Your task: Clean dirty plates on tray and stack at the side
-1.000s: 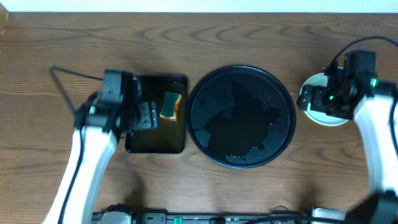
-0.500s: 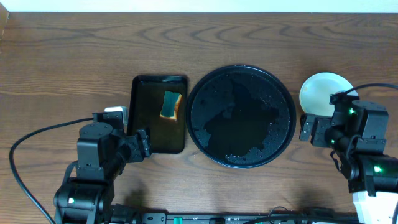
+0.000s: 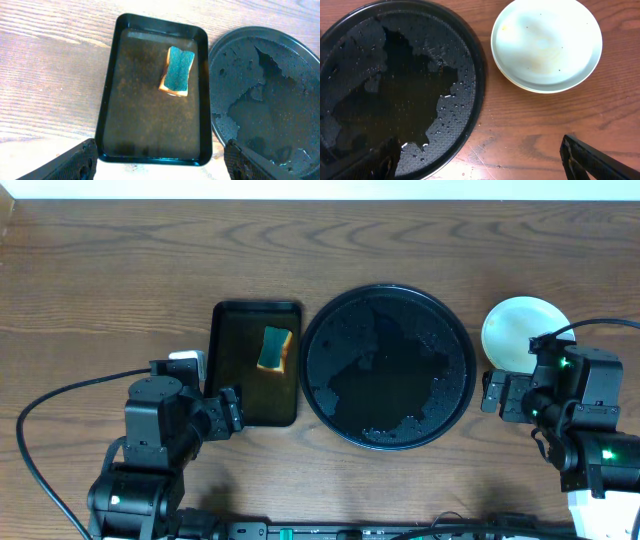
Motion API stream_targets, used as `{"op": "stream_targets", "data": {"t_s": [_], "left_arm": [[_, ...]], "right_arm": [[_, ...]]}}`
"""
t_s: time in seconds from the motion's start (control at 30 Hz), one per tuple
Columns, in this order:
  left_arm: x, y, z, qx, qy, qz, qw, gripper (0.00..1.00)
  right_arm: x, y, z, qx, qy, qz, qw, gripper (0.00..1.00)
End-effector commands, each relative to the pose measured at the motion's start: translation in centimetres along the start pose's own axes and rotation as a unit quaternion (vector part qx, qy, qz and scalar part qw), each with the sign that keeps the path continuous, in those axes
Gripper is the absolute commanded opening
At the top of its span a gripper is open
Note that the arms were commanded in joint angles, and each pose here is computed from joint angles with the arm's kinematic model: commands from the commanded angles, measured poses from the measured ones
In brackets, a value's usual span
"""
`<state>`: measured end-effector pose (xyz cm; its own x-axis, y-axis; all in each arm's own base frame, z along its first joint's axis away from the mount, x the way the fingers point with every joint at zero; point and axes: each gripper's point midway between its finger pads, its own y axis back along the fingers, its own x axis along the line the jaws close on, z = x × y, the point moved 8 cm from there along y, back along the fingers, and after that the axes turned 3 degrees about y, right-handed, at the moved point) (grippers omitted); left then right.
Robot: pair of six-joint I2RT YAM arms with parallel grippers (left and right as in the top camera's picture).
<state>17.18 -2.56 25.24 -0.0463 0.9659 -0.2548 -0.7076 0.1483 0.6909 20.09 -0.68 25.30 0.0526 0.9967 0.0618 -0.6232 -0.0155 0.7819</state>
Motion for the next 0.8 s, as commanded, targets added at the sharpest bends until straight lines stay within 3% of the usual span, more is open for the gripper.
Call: {"op": "stream_targets", "data": {"t_s": [0.0,0.43,0.6,0.77], "left_arm": [[0.2,-0.1,-0.1,0.000,-0.009,0.008,1.000,0.81],[0.2,-0.1,0.0,0.000,-0.009,0.008,1.000,0.81],[0.2,-0.1,-0.1,0.000,-0.009,0.008,1.000,0.81],[0.2,-0.1,-0.1,0.000,-0.009,0.008,1.000,0.81]], "right_arm": [[0.1,-0.1,-0.2,0.003,-0.001,-0.002,1.000,0.99],[0.0,2.0,-1.1,-0.057,0.023,-0.008,0.998,0.99],[0.5,2.0,-2.2,-0.176,0.035,0.020,0.984,0.99],[1.3,1.2,-3.5,-0.316,0.055,0.047,0.946,0.99]]}}
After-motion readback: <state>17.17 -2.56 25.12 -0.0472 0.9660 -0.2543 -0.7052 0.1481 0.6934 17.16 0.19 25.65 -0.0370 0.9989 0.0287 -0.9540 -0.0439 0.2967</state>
